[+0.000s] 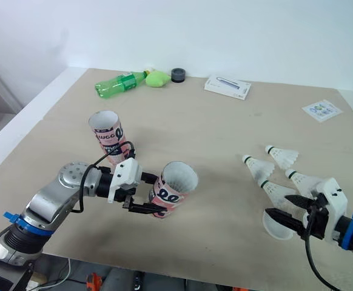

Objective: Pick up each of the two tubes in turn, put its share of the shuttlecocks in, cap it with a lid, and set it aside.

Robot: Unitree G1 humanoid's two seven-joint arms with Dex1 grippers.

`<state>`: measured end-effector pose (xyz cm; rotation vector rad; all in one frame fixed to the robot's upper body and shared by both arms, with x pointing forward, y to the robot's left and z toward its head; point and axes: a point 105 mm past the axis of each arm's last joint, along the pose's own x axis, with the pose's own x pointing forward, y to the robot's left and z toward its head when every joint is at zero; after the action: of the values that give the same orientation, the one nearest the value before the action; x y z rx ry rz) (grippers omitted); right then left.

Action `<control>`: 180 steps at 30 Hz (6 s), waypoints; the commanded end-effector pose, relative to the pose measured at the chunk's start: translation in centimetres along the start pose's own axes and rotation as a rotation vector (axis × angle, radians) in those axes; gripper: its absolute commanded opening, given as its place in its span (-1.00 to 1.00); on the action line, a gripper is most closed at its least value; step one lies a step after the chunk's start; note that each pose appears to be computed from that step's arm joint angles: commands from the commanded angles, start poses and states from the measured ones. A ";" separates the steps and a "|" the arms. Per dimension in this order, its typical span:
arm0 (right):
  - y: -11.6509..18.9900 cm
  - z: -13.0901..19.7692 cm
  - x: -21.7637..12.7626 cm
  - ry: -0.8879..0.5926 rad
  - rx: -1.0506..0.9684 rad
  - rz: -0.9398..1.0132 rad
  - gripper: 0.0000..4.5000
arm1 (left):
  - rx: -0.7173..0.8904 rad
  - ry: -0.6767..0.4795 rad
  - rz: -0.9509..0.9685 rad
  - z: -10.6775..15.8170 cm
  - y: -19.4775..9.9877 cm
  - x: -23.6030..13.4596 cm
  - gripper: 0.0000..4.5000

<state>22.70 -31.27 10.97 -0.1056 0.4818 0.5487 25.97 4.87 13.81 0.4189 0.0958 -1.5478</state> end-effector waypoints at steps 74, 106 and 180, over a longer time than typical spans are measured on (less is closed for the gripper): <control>15.7 16.6 2.9 -0.074 -1.252 0.754 -0.96 | 0.011 0.061 -0.006 0.0 1.4 0.3 0.40; 15.8 18.2 2.4 -0.174 -0.805 0.832 -0.98 | 0.001 0.063 0.001 -0.7 1.2 0.3 0.40; 15.7 21.2 3.5 -0.078 -1.087 0.877 -0.98 | 0.013 0.036 0.003 -0.2 1.9 0.7 0.40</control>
<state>27.02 -10.84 26.83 -0.9433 0.1424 1.6464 27.89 4.23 14.43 0.4413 0.0781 -1.5616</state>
